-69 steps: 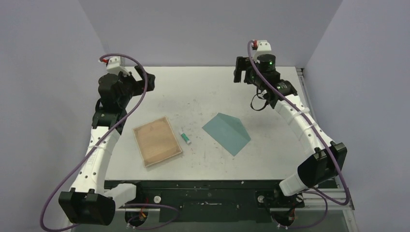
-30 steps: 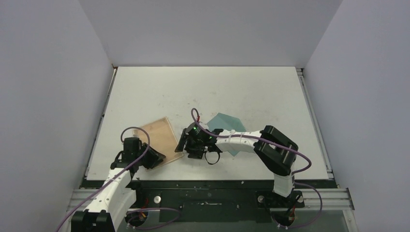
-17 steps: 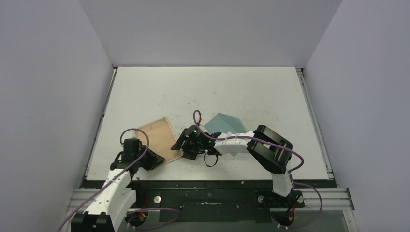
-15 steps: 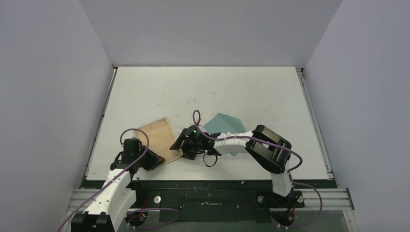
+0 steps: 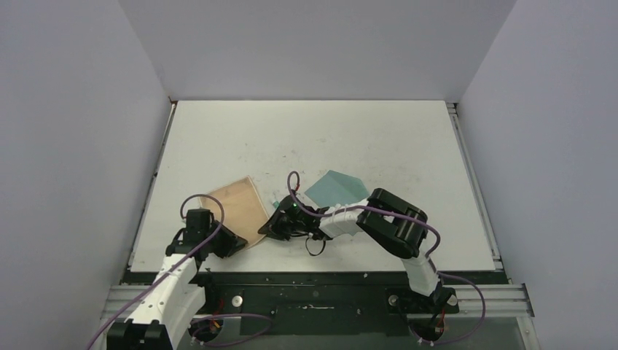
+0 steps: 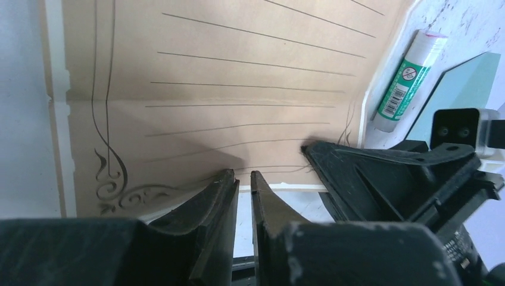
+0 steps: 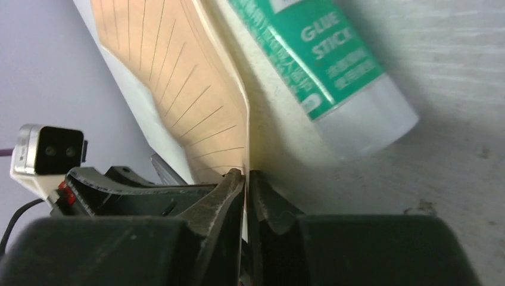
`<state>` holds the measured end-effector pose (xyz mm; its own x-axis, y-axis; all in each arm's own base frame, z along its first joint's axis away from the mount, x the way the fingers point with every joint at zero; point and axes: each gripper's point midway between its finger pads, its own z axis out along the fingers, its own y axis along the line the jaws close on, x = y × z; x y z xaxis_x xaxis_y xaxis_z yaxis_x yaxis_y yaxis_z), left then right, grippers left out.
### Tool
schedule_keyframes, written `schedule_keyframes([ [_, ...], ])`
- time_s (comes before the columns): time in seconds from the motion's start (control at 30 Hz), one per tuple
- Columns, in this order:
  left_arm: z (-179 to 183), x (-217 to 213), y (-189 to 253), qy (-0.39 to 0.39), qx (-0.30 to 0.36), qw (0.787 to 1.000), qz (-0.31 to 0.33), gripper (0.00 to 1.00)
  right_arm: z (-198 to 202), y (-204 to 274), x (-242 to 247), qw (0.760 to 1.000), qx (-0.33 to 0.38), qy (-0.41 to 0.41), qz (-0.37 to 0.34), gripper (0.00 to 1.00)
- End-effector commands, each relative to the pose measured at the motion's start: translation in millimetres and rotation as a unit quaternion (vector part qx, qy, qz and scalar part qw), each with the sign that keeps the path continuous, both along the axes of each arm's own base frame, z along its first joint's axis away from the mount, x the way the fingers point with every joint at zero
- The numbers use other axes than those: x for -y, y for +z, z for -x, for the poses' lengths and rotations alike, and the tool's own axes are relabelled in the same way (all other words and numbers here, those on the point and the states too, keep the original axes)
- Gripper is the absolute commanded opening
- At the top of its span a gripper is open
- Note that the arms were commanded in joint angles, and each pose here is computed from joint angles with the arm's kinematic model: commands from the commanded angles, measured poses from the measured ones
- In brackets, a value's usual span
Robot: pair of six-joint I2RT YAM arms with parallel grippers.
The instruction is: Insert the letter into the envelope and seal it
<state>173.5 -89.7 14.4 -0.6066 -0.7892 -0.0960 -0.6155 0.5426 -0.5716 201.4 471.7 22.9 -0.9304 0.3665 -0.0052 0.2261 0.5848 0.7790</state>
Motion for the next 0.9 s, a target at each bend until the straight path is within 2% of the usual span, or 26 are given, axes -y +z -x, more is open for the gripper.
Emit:
schedule_keyframes([
  [0.0, -17, -4, 28, 0.013, 0.033, 0.999, -0.005, 0.16, -8, -18, 10, 0.999, 0.036, -0.005, 0.04, 0.06],
  [0.07, -21, -6, 41, 0.013, 0.045, 0.999, -0.01, 0.26, -14, -4, 5, 0.998, 0.064, 0.004, 0.026, 0.05],
  [0.13, -28, -9, 64, 0.013, 0.067, 0.997, -0.019, 0.45, -20, 21, -1, 0.995, 0.101, 0.011, 0.0, 0.05],
  [0.17, -32, -10, 76, 0.012, 0.079, 0.997, -0.024, 0.59, -23, 36, -5, 0.992, 0.122, 0.016, -0.017, 0.05],
  [0.2, -34, -12, 86, 0.013, 0.088, 0.996, -0.03, 0.68, -27, 52, -8, 0.989, 0.144, 0.02, -0.037, 0.05],
  [0.27, -40, -17, 108, 0.012, 0.105, 0.993, -0.044, 0.79, -33, 85, -12, 0.981, 0.178, 0.024, -0.073, 0.05],
  [0.33, -45, -21, 128, 0.012, 0.123, 0.991, -0.059, 0.87, -40, 117, -14, 0.971, 0.208, 0.027, -0.111, 0.05],
  [0.53, -64, -32, 189, 0.009, 0.194, 0.976, -0.096, 0.95, -55, 181, -4, 0.947, 0.272, 0.054, -0.165, 0.05],
  [0.7, -86, -25, 237, -0.037, 0.264, 0.958, -0.108, 0.97, -67, 220, 24, 0.921, 0.339, 0.09, -0.167, 0.05],
  [0.77, -96, -19, 255, -0.067, 0.295, 0.947, -0.109, 0.97, -74, 229, 40, 0.907, 0.374, 0.118, -0.154, 0.05],
  [0.87, -109, -1, 284, -0.143, 0.36, 0.916, -0.108, 0.97, -74, 234, 64, 0.88, 0.417, 0.188, -0.13, 0.05],
])
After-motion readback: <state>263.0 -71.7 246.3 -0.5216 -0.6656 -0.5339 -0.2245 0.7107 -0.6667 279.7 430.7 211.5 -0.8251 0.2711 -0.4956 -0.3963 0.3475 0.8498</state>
